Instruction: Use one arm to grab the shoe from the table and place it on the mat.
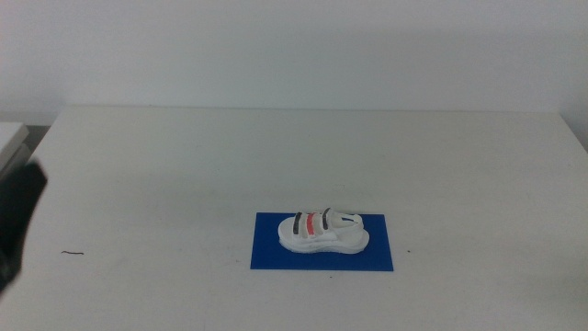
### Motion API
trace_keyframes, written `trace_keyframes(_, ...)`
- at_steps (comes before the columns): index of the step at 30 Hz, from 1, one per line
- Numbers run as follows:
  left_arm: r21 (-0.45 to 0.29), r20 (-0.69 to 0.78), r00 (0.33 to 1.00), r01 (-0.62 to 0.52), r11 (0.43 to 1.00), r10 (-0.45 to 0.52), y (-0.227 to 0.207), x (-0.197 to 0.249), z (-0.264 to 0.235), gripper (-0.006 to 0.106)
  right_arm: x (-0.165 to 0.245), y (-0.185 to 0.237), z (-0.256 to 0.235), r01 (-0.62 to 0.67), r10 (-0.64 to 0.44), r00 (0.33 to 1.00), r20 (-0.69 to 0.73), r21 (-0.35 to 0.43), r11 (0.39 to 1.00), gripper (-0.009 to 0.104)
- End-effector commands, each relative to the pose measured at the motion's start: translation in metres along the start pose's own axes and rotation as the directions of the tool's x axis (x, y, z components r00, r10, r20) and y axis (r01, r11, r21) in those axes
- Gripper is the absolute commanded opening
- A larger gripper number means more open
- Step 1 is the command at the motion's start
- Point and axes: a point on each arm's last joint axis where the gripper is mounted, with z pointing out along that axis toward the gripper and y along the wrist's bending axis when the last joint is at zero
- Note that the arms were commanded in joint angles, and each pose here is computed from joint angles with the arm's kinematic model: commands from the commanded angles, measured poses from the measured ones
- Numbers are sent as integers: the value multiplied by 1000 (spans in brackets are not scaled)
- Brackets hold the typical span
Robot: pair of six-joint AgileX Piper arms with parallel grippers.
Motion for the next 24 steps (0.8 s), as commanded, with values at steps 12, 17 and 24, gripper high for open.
trace_keyframes(12,-252,22,996,87,964,-84,17,107,-25,94,0,0,0,13,-13,1000,11,-3,1000,79)
trace_keyframes(17,-260,-27,996,80,962,-90,18,112,-25,94,0,0,0,13,-13,1000,11,-3,1000,79)
trace_keyframes(24,-261,-28,996,74,962,-84,18,112,-25,94,0,0,0,13,-13,1000,11,-3,1000,79)
